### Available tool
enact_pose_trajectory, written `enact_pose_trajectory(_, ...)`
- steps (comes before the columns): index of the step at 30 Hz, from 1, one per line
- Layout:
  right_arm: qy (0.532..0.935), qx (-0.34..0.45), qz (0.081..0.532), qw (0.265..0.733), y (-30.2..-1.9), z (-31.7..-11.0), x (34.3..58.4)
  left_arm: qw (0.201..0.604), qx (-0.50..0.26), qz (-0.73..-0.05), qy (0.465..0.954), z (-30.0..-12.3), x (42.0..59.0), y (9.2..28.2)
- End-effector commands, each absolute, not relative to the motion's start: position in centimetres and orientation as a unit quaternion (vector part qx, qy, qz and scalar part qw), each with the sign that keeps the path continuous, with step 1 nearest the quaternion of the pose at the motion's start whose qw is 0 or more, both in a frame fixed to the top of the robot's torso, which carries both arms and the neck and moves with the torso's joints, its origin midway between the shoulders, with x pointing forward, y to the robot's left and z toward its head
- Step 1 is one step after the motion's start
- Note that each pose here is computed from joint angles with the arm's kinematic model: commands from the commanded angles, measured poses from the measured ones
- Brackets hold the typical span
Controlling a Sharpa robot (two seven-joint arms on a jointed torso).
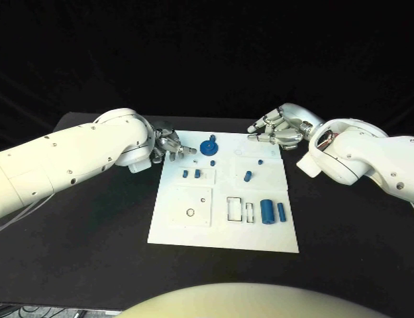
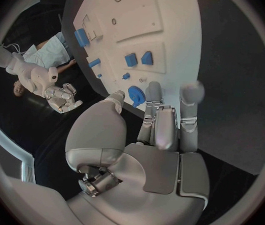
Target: Assemble the parts on the task board
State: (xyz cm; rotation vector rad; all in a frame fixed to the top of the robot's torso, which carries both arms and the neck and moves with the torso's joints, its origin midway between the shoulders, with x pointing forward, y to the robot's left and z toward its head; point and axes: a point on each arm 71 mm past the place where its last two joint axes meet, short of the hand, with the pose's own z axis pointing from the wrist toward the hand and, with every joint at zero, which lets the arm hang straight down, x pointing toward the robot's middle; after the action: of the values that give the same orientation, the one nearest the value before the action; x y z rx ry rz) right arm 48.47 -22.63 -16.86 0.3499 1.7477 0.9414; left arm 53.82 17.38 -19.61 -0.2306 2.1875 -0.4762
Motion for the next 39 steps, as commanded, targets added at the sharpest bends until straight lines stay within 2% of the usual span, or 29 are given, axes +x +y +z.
enact_pose_trajectory(1, 0.734, 0.144, 0.397, 0.532, -22.6, -16.9, 48.4, 0.446, -0.123, -0.288, 0.839, -18.7, 54.2, 16.3)
enact_pose_trajectory(10, 0.734, 0.143, 0.398, 0.532, -22.4, -16.9, 48.5, 0.502, -0.008, -0.334, 0.797, -19.0, 54.2, 13.1)
enact_pose_trajectory(15, 0.734, 0.142, 0.4, 0.53, -22.2, -16.9, 48.5, 0.539, 0.061, -0.334, 0.771, -19.7, 53.9, 11.5)
enact_pose_trajectory(20, 0.734, 0.141, 0.401, 0.529, -22.1, -17.0, 48.5, 0.559, 0.105, -0.321, 0.757, -20.3, 53.7, 10.4)
enact_pose_trajectory(39, 0.734, 0.14, 0.403, 0.529, -21.9, -17.0, 48.5, 0.54, 0.157, -0.261, 0.785, -22.2, 53.6, 8.8)
